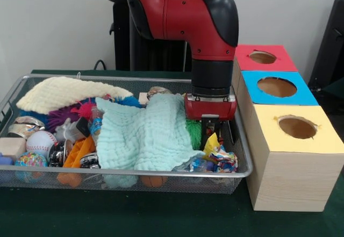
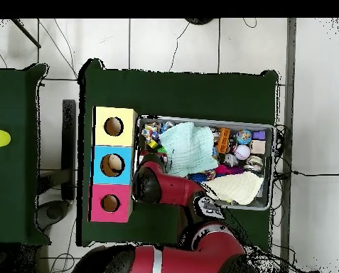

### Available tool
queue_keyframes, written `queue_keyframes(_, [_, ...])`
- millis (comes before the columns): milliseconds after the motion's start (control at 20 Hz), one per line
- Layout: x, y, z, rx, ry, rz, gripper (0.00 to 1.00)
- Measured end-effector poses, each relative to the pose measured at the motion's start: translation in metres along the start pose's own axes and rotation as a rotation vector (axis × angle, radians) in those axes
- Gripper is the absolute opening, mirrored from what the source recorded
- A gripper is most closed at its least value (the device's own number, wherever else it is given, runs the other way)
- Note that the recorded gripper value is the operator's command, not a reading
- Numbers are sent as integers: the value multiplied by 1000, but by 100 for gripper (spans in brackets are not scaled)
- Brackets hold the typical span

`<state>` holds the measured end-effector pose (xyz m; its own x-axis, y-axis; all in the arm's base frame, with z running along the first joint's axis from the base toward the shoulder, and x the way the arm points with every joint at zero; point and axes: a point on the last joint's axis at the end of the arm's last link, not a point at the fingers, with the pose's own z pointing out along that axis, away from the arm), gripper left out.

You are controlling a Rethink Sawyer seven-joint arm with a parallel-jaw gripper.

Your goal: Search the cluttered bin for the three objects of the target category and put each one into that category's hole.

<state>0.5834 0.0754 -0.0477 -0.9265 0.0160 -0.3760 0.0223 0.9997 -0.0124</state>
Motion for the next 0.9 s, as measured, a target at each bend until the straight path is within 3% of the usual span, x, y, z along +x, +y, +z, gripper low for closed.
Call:
queue_keyframes(500, [-1, 1, -4, 2, 1, -5, 0])
queue_keyframes(650, [-8, 7, -20, -16, 19, -4, 0])
queue_keyframes(900, [-23, 17, -67, -61, 80, -6, 0])
